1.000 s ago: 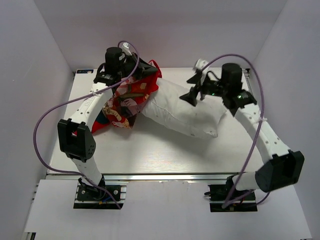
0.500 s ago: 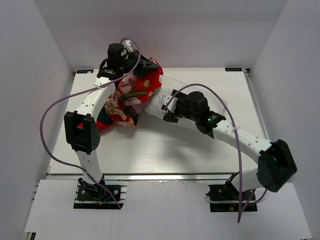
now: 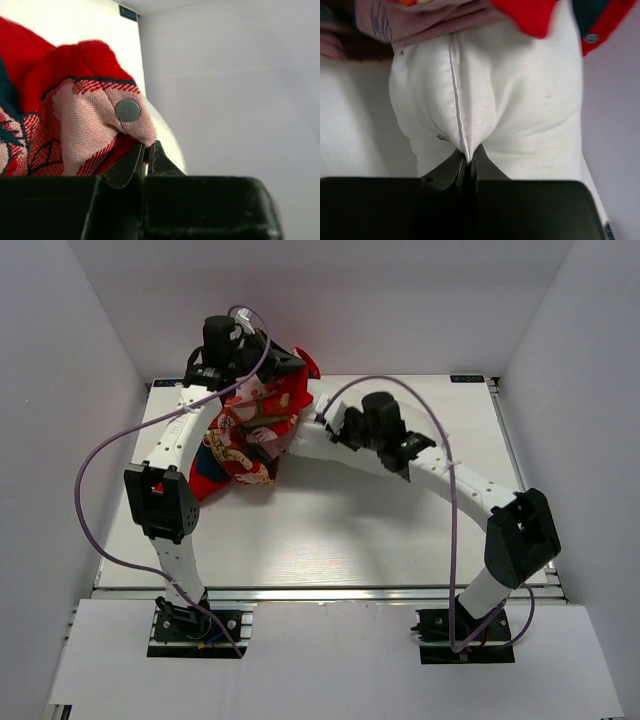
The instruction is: Put the pillow into the pillowcase
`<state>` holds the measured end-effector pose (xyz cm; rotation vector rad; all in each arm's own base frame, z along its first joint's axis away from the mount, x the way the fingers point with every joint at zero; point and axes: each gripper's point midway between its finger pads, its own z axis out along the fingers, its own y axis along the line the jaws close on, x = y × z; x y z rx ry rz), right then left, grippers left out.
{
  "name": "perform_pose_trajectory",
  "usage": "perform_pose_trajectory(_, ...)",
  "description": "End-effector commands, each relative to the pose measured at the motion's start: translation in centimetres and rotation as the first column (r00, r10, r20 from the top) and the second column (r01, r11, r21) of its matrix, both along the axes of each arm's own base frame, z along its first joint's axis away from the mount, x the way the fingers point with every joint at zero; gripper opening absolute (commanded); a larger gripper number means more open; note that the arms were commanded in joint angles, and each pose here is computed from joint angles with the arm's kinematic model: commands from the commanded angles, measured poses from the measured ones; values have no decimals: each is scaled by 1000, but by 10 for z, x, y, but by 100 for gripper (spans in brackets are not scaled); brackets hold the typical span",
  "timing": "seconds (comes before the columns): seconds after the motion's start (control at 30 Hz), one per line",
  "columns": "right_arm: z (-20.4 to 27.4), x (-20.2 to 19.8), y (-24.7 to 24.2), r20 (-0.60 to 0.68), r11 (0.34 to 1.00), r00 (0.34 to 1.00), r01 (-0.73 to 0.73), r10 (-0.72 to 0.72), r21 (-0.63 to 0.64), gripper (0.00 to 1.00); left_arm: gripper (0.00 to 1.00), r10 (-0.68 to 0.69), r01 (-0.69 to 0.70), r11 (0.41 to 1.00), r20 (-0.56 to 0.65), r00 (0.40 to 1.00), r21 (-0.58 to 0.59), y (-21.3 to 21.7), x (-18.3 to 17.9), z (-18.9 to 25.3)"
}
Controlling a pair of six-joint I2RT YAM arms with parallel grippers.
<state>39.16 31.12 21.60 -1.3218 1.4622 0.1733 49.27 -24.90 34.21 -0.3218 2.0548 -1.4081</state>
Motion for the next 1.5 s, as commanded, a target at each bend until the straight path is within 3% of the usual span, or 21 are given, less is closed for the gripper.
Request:
perform_pose_trajectory(0.0, 120, -40, 17, -76, 939, 986, -115, 147, 324, 0, 14, 41, -53, 995, 131, 990, 90, 15, 3, 35)
perform_pose_trajectory(0.13, 189, -78, 24, -253, 814, 936, -58, 246, 578, 0, 49, 110, -154, 975, 259, 960, 158, 32, 7, 72)
perform_pose_trajectory(0.27, 209, -74, 23, -446, 706, 848, 127, 287, 696, 0, 65, 146, -220, 966, 419, 896, 134, 45, -15, 131)
perform_pose_trajectory(0.33, 209, -51, 16, -530, 664, 802, 240, 275, 708, 0, 67, 143, -235, 962, 478, 866, 138, 51, -33, 156)
perform_pose_trajectory(0.37, 201, -39, 18, -609, 634, 740, 331, 284, 698, 0, 70, 148, -248, 959, 507, 849, 136, 55, -41, 169)
perform_pose_trajectory(0.47, 217, -6, 1, -674, 534, 677, 467, 297, 705, 0, 70, 135, -267, 949, 550, 824, 166, 61, -77, 186)
perform_pose_trajectory(0.5, 209, 16, -6, -702, 511, 653, 517, 284, 687, 0, 70, 127, -265, 943, 520, 845, 201, 55, -82, 166)
perform_pose_trajectory(0.57, 232, 32, -13, -687, 465, 662, 527, 300, 711, 0, 68, 130, -289, 934, 558, 820, 208, 60, -121, 173)
perform_pose_trajectory(0.6, 224, 49, -19, -717, 435, 631, 579, 296, 689, 0, 65, 114, -273, 926, 496, 861, 262, 53, -125, 133)
perform_pose_trajectory(0.67, 226, 62, -27, -715, 394, 635, 601, 292, 695, 0, 61, 119, -279, 926, 504, 856, 256, 55, -160, 126)
perform_pose_trajectory(0.7, 226, 67, -32, -720, 374, 630, 617, 292, 692, 0, 58, 113, -271, 923, 481, 869, 273, 48, -171, 109)
perform_pose_trajectory(0.73, 224, 70, -35, -726, 364, 622, 630, 292, 686, 0, 57, 105, -247, 914, 402, 910, 320, 45, -174, 62)
perform_pose_trajectory(0.8, 215, 77, -42, -746, 343, 603, 663, 283, 666, 0, 57, 102, -230, 914, 359, 928, 334, 40, -194, 34)
perform_pose_trajectory(0.83, 214, 78, -43, -754, 334, 590, 676, 289, 657, 0, 57, 122, -236, 894, 301, 946, 381, 41, -193, -4)
perform_pose_trajectory(0.9, 208, 81, -48, -769, 321, 569, 699, 292, 639, 0, 59, 140, -250, 863, 267, 954, 440, 38, -193, -35)
perform_pose_trajectory(1.0, 210, 79, -53, -775, 310, 548, 713, 313, 629, 0, 63, 212, -322, 770, 255, 943, 551, 46, -167, -74)
perform_pose_trajectory(1.03, 212, 78, -53, -777, 305, 538, 718, 326, 625, 0, 64, 247, -375, 712, 288, 925, 593, 57, -155, -80)
perform_pose_trajectory(1.17, 221, 67, -56, -775, 310, 518, 717, 361, 624, 0, 65, 253, -473, 576, 405, 879, 666, 64, -109, -85)
perform_pose_trajectory(1.33, 215, 52, -55, -794, 332, 462, 734, 395, 593, 0, 65, 281, -490, 521, 401, 872, 699, 76, -46, -106)
perform_pose_trajectory(1.47, 213, 46, -56, -799, 341, 440, 739, 409, 582, 0, 65, 260, -488, 572, 419, 870, 659, 79, -16, -106)
